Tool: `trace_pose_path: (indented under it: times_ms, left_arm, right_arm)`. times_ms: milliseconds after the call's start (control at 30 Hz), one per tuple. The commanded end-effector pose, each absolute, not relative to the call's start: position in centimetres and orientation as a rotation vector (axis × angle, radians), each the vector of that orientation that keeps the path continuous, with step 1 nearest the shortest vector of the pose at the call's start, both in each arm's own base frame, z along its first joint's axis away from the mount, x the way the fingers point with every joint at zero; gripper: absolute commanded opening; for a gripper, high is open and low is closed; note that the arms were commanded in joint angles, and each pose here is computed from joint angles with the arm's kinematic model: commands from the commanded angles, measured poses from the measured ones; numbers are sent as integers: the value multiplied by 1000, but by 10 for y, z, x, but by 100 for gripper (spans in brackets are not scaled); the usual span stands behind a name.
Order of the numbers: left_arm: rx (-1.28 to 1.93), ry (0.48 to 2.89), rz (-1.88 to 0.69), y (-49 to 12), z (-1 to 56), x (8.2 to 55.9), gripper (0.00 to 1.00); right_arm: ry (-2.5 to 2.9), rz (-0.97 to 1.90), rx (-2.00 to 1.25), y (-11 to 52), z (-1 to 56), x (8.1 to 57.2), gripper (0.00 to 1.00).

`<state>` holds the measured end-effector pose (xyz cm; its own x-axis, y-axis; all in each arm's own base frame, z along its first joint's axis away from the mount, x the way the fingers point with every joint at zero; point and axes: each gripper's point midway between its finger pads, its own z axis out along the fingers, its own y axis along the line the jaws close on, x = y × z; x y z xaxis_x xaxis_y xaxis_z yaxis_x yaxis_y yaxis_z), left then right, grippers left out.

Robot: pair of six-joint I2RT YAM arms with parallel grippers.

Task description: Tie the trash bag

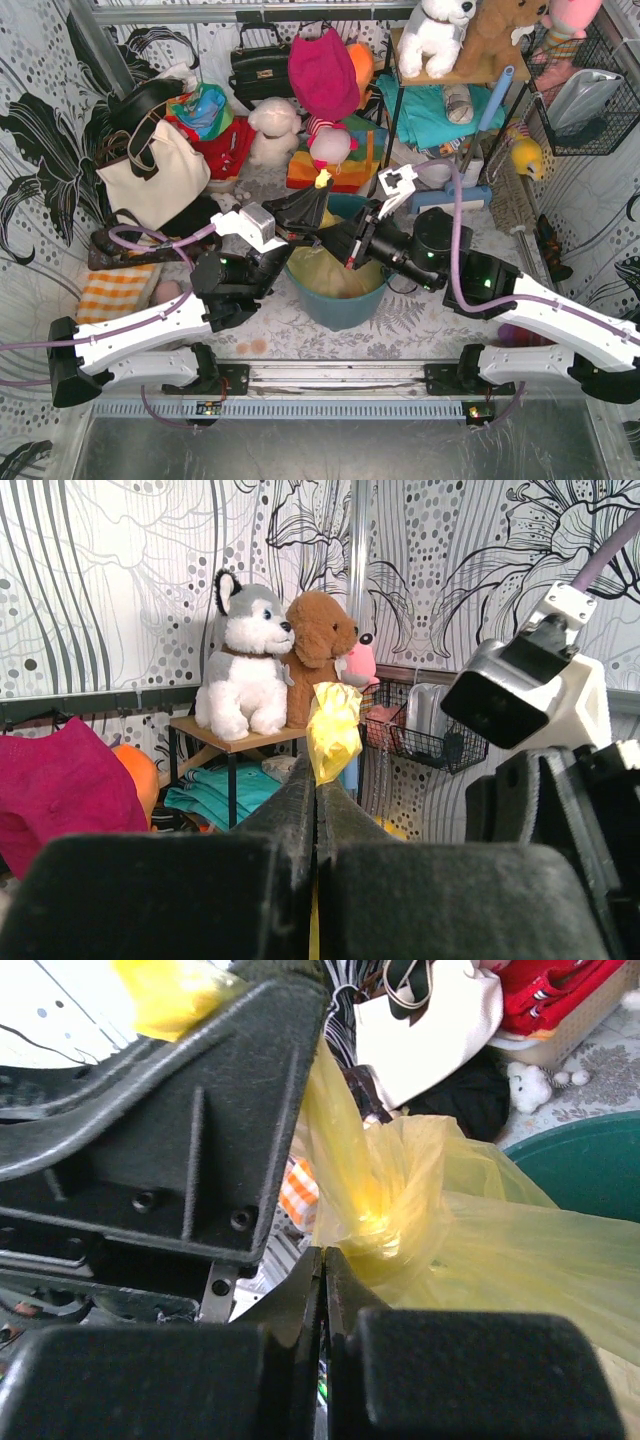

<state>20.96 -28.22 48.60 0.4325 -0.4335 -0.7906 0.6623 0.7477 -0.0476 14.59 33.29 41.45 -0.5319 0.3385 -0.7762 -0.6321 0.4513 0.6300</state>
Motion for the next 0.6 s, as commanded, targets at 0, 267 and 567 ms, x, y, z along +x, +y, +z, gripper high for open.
trace_pose_path:
  times_ms: [0,267,567]
  left_arm:
    - [241,865,-699,-273,500,211,0]
    - [255,866,-703,-276,502,210,0]
    - [269,873,-709,-277,502,209,0]
  right_arm:
    - [1688,1196,-195,331,430,158,0]
    - [1695,1130,-125,332,422,170,0]
    - [1703,1075,-54,339,417,174,0]
